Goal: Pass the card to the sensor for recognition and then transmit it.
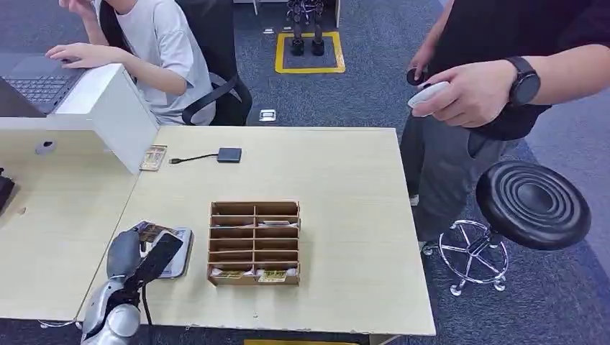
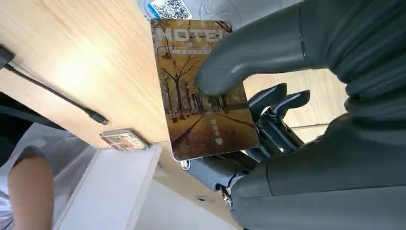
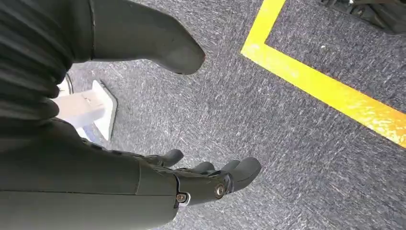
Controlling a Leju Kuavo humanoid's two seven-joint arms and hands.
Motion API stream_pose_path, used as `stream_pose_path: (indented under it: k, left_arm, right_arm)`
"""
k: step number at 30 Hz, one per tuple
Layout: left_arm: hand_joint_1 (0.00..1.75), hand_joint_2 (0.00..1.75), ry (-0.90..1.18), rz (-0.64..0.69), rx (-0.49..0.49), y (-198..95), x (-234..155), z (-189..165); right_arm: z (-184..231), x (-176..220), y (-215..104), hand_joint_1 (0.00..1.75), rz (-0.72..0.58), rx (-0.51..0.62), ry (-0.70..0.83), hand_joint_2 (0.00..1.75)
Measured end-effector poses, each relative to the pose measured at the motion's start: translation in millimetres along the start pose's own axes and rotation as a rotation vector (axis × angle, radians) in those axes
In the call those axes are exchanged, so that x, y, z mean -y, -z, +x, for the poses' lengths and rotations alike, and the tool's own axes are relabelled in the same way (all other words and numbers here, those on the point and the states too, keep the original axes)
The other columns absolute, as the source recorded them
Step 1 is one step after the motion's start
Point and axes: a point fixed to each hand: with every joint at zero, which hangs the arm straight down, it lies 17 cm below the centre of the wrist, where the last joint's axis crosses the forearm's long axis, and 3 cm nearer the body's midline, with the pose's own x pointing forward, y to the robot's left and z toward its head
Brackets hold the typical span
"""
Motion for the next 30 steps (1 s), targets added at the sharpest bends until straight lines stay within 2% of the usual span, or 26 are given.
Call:
stream_pose_path:
  k: [30]
  left_arm:
    - [1.75, 1.75, 0.128, -0.022, -0.044, 9, 7, -14]
  right_arm:
    - [5, 1, 0, 0.00, -0.016, 0.020, 0.002, 1.75]
